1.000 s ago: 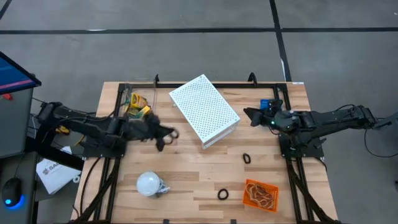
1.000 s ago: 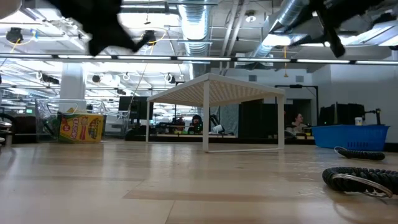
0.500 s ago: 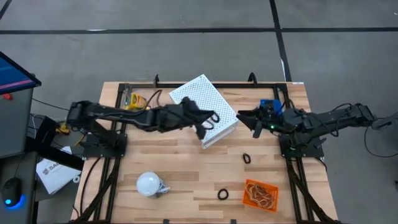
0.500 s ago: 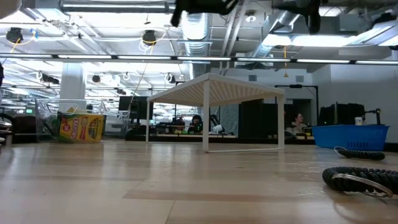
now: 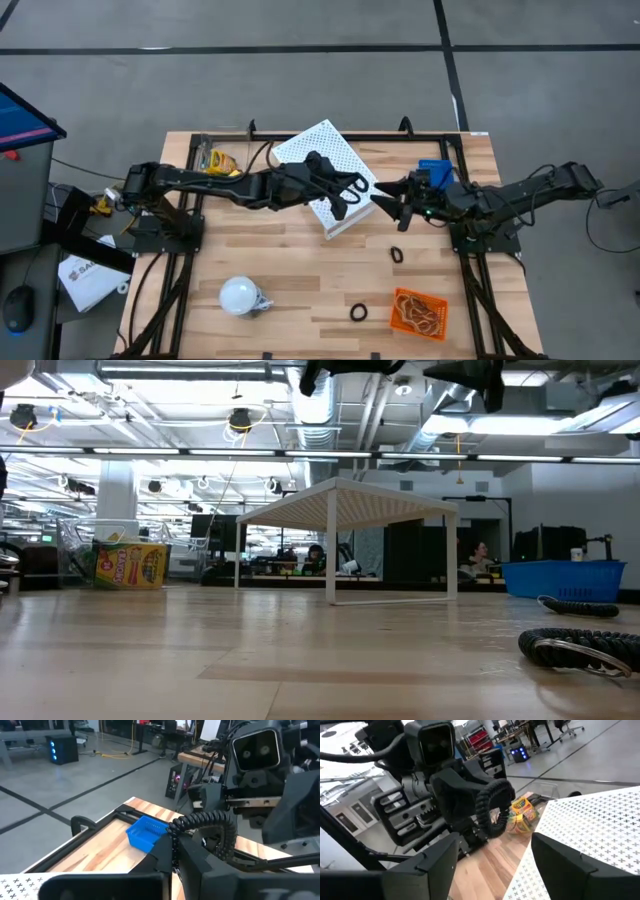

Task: Pick & Place Office Desk Supplies
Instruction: Put the black spring keychain into the blue bin

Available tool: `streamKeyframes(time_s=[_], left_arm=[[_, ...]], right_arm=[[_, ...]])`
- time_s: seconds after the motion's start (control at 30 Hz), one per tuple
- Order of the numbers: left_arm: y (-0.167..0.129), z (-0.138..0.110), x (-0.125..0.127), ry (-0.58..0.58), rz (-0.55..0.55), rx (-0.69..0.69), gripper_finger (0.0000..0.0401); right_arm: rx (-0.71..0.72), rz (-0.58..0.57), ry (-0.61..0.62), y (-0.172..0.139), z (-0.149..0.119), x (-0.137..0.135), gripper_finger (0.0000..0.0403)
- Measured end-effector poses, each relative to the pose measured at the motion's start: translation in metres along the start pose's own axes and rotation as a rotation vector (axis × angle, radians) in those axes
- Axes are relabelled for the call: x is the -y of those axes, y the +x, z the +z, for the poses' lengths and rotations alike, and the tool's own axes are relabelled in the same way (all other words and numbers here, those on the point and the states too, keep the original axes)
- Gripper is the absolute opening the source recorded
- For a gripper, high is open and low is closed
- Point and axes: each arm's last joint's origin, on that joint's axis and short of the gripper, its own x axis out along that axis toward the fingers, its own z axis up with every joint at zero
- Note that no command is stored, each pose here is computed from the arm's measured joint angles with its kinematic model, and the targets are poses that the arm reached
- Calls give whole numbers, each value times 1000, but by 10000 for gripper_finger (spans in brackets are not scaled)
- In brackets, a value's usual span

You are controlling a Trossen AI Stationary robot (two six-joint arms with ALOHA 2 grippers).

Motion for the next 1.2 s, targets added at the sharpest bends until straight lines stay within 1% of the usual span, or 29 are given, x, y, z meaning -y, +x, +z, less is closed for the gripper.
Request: streamKeyframes(time_s=[0.17,0.43,0.53,0.6,0.67,0.73,0.8,0.83,0.87,0.97,1.03,1.13,1.2], left_arm=[[0,0,0,-3,1,0,4],[0,0,0,-9,3,-2,4],[0,0,0,-9,3,-2,4],[0,0,0,-8,4,-4,4],[0,0,0,-8,4,-4,4],[0,0,0,-8,4,-4,6],[-1,0,0,-9,4,-2,11],[-1,1,0,-9,4,-3,13],[-1,1,-1,-8,5,-4,14],[-1,-1,-1,13,5,-17,16],[-4,1,-2,33,11,-25,22],[-12,5,-8,51,42,-54,42],[-19,12,-12,53,59,-52,60]], right_arm=[[7,24,6,14,-3,1,245],[47,60,31,32,-1,4,244],[34,42,22,38,4,2,234],[-5,20,2,41,6,1,210],[-49,0,-18,44,9,0,170],[-76,-16,-31,44,12,-1,116],[-80,-17,-44,44,14,-3,50],[-80,-14,-54,44,15,-4,28],[-77,-14,-60,43,16,-4,20],[-55,-3,-40,41,21,-6,22],[-65,-11,-44,39,21,-4,13],[-65,-30,-46,38,21,-3,10],[-54,-46,-39,35,24,-2,10]])
